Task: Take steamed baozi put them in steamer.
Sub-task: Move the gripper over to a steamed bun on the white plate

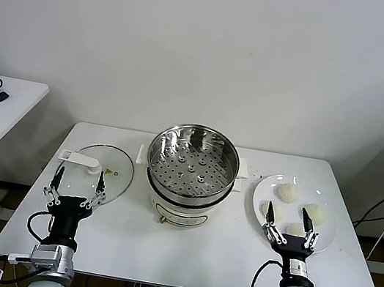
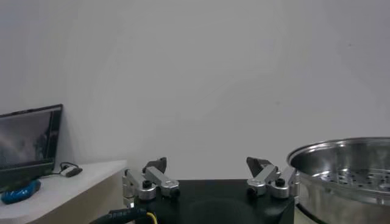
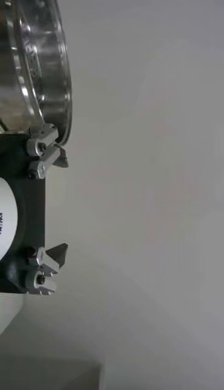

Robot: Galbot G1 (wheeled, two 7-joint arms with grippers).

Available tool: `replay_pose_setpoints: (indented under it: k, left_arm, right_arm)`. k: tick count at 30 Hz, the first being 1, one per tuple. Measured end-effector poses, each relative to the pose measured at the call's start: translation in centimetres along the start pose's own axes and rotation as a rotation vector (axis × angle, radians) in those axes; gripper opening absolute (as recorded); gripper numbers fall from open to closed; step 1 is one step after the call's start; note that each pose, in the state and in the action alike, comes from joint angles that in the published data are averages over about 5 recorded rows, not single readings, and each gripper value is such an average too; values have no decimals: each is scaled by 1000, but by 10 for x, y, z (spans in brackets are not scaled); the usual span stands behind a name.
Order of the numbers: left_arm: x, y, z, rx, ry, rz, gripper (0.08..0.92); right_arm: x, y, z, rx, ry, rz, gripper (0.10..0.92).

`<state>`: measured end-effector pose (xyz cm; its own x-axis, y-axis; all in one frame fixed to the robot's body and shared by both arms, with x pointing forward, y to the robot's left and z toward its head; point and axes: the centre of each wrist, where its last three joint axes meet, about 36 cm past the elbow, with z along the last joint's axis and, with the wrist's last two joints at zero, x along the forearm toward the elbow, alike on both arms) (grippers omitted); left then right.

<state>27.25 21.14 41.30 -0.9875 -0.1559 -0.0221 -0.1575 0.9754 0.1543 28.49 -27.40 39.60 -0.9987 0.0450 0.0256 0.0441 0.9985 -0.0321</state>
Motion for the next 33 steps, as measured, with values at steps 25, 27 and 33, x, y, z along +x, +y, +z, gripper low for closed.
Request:
replay_pose_setpoints:
  k: [25,27,33]
  left_arm:
    - [4,-3,9,6,11,12,823]
    - [5,-4,10,8,13,13,823]
    - [8,-5,15,17,16,16,823]
  right_arm:
    - [-123,-129,-71,567,273,-226,823]
    - [-134,-143,-77,624,304,-260,823]
    - [-169,-176,-95,760,396,-364,823]
